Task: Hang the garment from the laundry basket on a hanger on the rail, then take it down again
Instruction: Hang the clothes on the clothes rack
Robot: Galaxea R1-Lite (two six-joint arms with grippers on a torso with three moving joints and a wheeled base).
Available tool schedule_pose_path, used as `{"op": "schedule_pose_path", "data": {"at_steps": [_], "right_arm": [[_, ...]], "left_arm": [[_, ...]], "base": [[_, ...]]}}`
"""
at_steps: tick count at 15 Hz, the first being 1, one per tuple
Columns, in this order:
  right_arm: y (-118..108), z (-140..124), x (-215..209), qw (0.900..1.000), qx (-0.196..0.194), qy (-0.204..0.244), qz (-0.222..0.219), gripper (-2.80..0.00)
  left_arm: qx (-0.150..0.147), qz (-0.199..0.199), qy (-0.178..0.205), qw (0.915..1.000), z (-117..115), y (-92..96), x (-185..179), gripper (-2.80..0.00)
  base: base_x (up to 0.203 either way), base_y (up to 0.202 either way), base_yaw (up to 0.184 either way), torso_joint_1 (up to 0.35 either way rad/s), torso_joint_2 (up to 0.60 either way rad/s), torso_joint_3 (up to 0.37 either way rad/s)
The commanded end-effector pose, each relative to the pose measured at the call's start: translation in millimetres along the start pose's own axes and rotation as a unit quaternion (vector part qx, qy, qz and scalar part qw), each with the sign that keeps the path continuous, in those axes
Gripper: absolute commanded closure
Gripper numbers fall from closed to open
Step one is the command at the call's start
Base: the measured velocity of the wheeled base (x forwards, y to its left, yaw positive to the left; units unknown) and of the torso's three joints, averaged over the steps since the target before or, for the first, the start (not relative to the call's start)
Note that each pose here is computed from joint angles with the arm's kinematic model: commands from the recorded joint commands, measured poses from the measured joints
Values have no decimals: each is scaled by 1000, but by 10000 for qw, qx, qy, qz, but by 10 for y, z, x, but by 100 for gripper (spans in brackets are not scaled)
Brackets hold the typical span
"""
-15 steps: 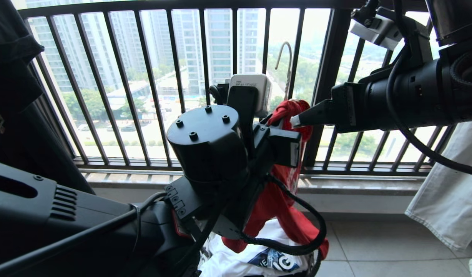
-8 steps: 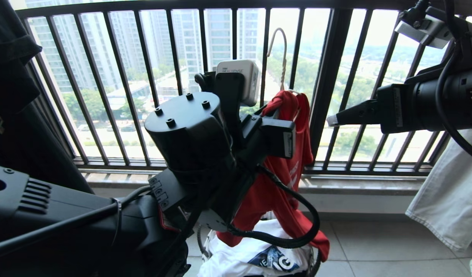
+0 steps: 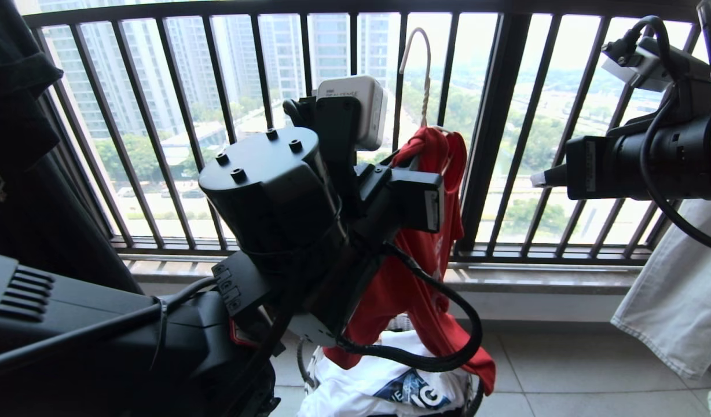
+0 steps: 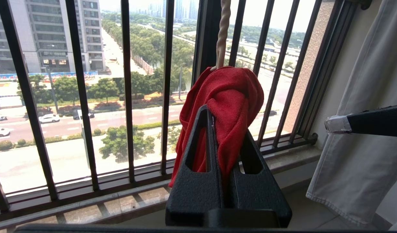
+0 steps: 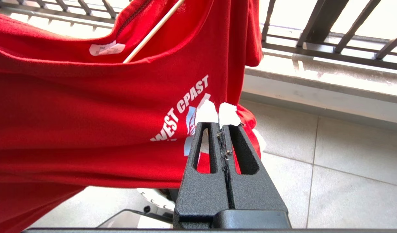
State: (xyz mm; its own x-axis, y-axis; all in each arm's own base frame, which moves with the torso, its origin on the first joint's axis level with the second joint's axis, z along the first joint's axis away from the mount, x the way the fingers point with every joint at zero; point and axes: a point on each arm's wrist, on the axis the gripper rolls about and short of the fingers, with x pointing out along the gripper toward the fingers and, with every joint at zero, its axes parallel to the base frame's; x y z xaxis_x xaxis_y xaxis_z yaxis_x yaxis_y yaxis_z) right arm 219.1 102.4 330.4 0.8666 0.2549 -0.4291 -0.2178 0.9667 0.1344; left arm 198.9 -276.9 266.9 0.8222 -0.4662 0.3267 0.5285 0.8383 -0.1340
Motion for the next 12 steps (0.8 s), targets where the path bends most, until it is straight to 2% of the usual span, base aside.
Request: {"op": "schedule_pose_path", "data": {"at_steps": [1,4,5,9,12], "right_arm": [[24,-56,246,10000,17,-92,26,0],[60,-57,523,9996,97,-251,52,0],[70,-52,589,9995,115,-291,56,-280],[116,-19,873,9988,127,-460,83,-280],[66,-4,1060,9978,156,-637,14,-280]], "left_arm": [[-31,15,-70,10000,49,7,-12,0],[5,14,-8,10000,6,1,-1,0],[15,14,13,10000,-12,-2,3,0],[17,6,23,10000,-20,-7,3,0],[24,6,22,10000,-19,-7,3,0]], "base": [[0,0,0,0,0,0],[0,0,0,0,0,0],[0,0,0,0,0,0],[0,0,0,0,0,0],[0,0,0,0,0,0]]}}
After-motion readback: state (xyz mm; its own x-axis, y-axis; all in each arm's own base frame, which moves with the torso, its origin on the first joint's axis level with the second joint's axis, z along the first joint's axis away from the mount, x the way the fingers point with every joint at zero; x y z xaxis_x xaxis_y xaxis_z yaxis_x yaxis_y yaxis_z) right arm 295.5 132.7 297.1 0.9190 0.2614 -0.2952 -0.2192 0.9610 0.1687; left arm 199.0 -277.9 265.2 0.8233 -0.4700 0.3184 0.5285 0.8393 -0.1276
